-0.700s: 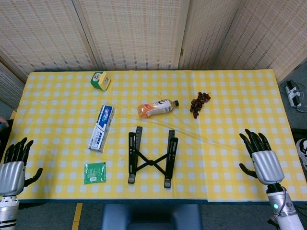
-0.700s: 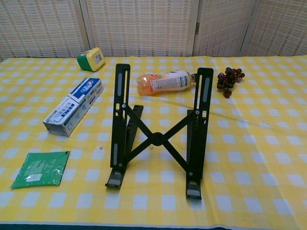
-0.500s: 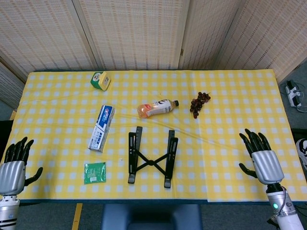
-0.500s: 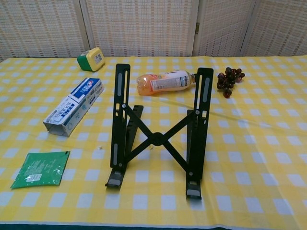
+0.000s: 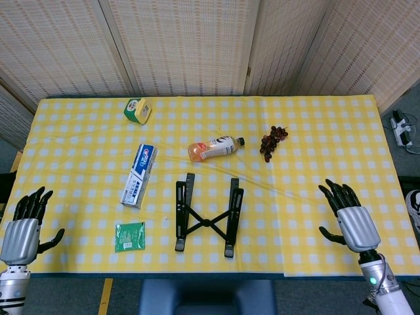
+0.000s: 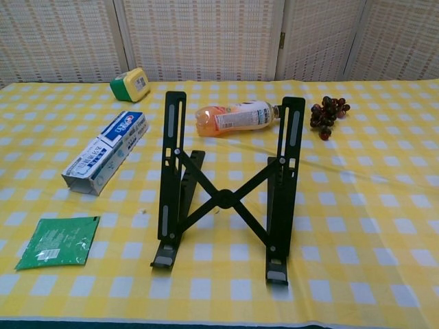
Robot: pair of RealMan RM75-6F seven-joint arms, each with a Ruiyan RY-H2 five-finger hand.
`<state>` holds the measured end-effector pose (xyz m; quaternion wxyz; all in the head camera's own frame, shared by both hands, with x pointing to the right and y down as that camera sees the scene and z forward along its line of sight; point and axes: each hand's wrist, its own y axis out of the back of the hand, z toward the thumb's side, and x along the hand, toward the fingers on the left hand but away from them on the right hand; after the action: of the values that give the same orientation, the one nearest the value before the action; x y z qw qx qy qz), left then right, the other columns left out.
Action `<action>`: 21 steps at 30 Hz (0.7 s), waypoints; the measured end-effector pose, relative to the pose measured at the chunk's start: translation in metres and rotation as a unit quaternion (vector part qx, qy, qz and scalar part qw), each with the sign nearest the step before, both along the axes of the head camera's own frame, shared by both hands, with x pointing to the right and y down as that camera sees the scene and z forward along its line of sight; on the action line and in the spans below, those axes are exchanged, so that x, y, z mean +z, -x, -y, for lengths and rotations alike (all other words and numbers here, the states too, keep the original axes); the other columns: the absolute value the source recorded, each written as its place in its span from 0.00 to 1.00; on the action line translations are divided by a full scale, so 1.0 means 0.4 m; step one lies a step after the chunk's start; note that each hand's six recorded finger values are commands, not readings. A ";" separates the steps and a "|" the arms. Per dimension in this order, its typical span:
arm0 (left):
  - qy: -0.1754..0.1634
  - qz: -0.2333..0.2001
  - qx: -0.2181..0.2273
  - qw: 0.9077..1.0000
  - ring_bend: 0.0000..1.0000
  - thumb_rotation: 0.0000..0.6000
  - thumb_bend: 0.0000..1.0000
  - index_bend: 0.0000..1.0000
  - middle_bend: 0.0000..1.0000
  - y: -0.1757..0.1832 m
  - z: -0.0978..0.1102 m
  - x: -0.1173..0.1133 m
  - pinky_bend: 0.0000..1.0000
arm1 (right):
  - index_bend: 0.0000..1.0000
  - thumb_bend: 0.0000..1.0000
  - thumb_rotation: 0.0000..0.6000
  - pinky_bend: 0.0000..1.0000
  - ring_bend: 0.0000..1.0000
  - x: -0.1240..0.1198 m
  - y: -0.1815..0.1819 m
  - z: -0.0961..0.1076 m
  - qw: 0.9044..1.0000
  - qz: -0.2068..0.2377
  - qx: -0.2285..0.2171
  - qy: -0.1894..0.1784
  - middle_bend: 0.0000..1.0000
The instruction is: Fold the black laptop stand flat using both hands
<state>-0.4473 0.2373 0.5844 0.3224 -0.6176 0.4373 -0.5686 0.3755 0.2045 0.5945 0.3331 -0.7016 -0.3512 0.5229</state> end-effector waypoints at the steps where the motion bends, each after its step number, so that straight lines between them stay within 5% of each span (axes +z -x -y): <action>1: 0.001 -0.004 0.002 1.000 0.00 1.00 0.32 0.09 0.01 -0.004 0.002 0.002 0.00 | 0.00 0.26 1.00 0.00 0.01 0.003 0.003 0.000 1.000 0.007 0.001 0.004 0.00; 11: 0.043 -0.093 0.020 0.995 0.00 1.00 0.33 0.10 0.02 -0.063 0.035 0.047 0.00 | 0.00 0.26 1.00 0.00 0.03 0.040 0.056 0.012 0.992 0.110 0.003 0.067 0.01; 21: 0.104 -0.223 0.026 0.969 0.00 1.00 0.32 0.10 0.03 -0.139 0.087 0.095 0.00 | 0.00 0.26 1.00 0.00 0.04 0.099 0.161 0.030 0.953 0.255 0.010 0.164 0.02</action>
<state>-0.3919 0.2024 0.6224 0.1650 -0.7704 0.4203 -0.4501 0.3109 0.1924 0.6341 0.1078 -0.8530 -0.3405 0.3805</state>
